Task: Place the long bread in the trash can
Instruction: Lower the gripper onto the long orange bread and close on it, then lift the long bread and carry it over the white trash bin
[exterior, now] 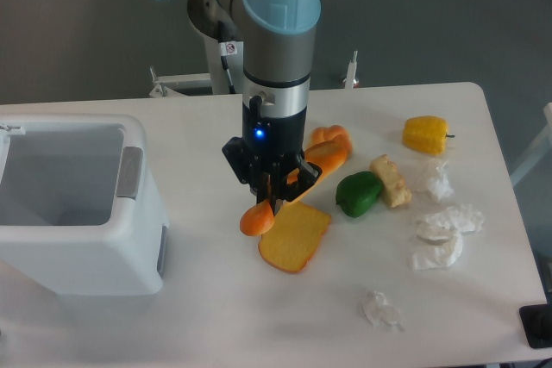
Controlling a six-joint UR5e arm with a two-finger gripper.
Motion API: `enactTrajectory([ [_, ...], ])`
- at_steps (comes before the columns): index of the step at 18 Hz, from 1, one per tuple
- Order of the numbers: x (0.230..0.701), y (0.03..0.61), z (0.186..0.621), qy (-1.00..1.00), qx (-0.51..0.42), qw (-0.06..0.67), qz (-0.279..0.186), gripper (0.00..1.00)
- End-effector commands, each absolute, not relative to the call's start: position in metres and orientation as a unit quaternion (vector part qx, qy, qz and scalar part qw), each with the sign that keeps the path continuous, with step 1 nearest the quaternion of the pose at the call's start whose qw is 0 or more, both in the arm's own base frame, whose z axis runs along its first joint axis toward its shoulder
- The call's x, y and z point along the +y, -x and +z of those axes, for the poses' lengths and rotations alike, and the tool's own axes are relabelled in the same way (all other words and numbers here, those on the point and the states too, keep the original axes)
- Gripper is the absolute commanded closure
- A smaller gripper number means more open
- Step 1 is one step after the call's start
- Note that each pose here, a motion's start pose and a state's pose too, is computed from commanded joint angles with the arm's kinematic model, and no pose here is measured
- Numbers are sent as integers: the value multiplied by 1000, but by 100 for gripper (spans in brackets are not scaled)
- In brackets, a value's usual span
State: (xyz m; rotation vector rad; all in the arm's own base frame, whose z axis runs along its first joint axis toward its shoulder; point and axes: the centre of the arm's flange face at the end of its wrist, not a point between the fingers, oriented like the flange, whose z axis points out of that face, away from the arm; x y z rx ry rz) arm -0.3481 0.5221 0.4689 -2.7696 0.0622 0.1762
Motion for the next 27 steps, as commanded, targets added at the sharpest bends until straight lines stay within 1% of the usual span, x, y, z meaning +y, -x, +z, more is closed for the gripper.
enactTrajectory([
  [2, 523, 345, 466, 982, 22, 180, 59, 79],
  [7, 523, 351, 482, 978, 13, 196, 65, 79],
  [10, 514, 367, 490, 972, -1, 228, 45, 79],
  [13, 513, 377, 513, 962, -37, 269, 28, 79],
  [17, 518, 382, 531, 954, -55, 293, 32, 79],
  [19, 517, 386, 536, 947, -70, 313, 24, 79],
  [22, 510, 390, 549, 931, -83, 355, -9, 79],
  [23, 510, 388, 552, 929, -81, 361, -13, 79],
  [25, 507, 380, 568, 925, -73, 374, -1, 79],
  [27, 507, 369, 579, 920, -62, 387, 0, 79],
])
